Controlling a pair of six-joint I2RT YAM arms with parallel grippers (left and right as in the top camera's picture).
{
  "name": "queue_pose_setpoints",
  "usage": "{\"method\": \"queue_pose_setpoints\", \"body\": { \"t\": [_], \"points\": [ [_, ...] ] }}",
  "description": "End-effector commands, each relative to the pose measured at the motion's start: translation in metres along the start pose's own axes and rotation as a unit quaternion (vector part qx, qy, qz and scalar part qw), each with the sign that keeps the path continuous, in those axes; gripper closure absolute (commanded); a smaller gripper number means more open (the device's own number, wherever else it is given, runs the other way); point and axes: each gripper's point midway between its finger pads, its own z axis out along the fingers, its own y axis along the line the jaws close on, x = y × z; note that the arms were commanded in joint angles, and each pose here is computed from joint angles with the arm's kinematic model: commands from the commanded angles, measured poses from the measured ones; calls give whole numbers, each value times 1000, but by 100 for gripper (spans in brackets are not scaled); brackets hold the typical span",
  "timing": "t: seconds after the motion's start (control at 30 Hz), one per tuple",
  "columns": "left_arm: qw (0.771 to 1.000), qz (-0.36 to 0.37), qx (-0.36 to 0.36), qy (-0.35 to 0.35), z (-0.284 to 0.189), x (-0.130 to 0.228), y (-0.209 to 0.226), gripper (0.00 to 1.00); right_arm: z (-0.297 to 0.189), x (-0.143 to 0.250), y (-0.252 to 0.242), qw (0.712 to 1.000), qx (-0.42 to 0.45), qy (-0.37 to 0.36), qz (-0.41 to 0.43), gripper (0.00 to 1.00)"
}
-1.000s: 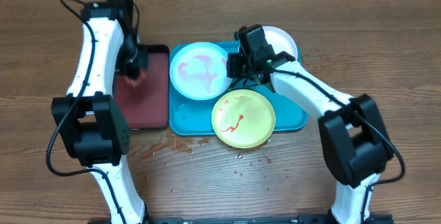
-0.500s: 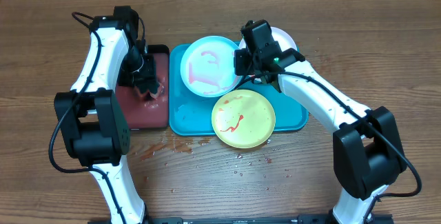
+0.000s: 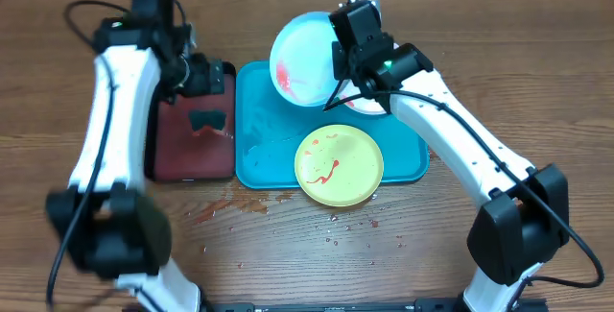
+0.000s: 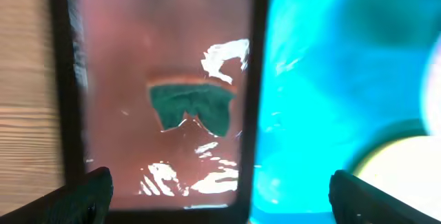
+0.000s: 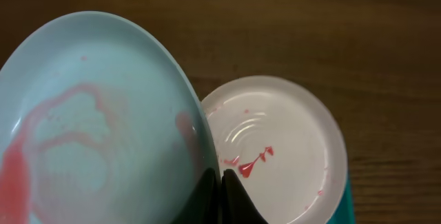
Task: Clean dirty plates on tray and stack at the side
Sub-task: 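Lift the light blue plate upright with the right gripper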
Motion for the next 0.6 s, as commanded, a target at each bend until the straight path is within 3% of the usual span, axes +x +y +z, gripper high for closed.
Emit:
{"method": "queue_pose_setpoints", "body": {
  "t": [0.0,0.33,0.57],
  "points": [
    [995,21,22,-94,-75,-3,-13,0,-35,-29,-6,995,65,-64,-43,96],
    [970,53,80,-222,-182,21,-38,0,-57,-33,12,980,140,-114,-84,96],
    [960,60,89,-259,-212,34,-42,0,-51,-26,31,960,195,-128,-154,96]
  ]
}}
